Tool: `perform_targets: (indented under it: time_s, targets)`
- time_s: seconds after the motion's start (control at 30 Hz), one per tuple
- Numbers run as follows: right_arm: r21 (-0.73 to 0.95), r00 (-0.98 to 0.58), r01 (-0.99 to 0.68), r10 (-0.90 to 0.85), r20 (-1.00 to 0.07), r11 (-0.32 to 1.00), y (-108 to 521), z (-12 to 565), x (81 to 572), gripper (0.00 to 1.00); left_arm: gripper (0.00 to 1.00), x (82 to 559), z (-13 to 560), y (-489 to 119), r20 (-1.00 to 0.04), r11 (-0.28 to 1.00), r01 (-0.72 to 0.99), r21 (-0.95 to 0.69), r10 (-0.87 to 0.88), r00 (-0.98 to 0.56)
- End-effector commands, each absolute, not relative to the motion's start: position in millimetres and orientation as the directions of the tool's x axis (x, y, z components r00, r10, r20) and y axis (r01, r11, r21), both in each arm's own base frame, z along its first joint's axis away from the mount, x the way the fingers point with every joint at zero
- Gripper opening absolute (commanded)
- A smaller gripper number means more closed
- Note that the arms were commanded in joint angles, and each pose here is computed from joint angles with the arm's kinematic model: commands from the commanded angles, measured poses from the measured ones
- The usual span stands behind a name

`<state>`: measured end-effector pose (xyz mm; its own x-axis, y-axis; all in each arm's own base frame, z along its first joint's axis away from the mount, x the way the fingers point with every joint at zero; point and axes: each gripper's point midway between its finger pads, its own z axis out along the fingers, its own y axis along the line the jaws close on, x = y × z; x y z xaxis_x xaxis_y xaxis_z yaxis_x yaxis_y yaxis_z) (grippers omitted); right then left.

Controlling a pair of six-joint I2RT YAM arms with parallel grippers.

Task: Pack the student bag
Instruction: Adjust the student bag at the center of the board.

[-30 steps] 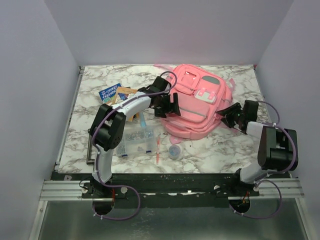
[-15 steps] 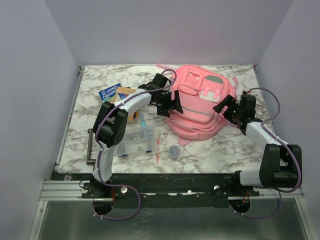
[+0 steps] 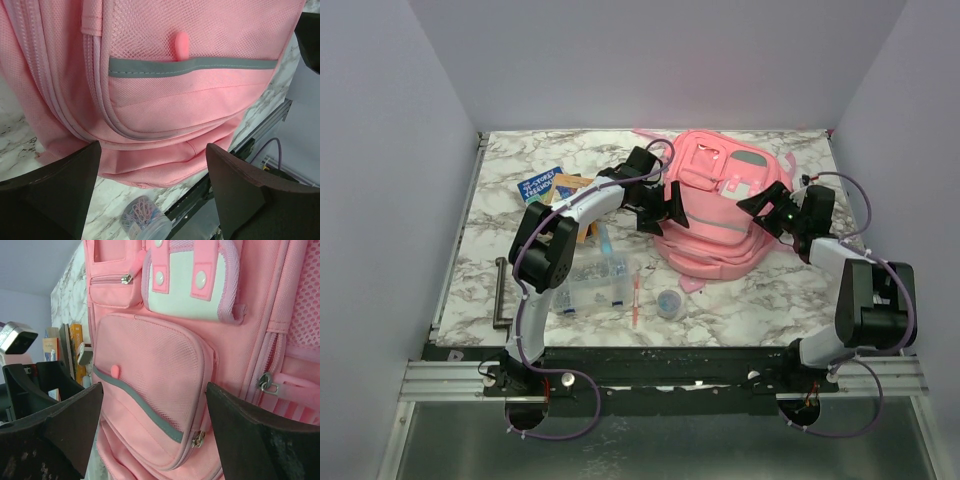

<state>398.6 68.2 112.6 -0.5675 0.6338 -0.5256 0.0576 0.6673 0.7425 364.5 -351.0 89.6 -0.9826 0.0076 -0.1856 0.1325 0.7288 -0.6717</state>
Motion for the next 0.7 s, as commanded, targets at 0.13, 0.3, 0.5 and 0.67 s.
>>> perform_targets:
  time_s: [0.13,0.3,0.5,0.67]
  targets:
    - [0.796,-0.659,-0.059,0.575,-0.484,0.603,81.9,96.4,402.6,0.85,0.87,355.0,93.6,-357.7,-0.144,0.707,0.123,-0.697,0.03,-0.989]
    - [0.845,-0.688,-0.105,0.575,-0.443,0.525,99.7,104.9,367.4,0.81,0.87,354.0,92.9,-357.4,-0.142,0.709,0.121,-0.695,0.029,-0.989]
    - [0.821,-0.718,-0.05,0.551,-0.425,0.569,99.3,95.9,339.2,0.78,0.87,355.1,97.0,-357.8,-0.153,0.705,0.128,-0.697,0.029,-0.988]
    - [0.785,-0.731,0.0,0.536,-0.423,0.62,93.5,87.6,325.7,0.78,0.87,355.7,96.2,-356.1,-0.158,0.711,0.13,-0.691,0.026,-0.987]
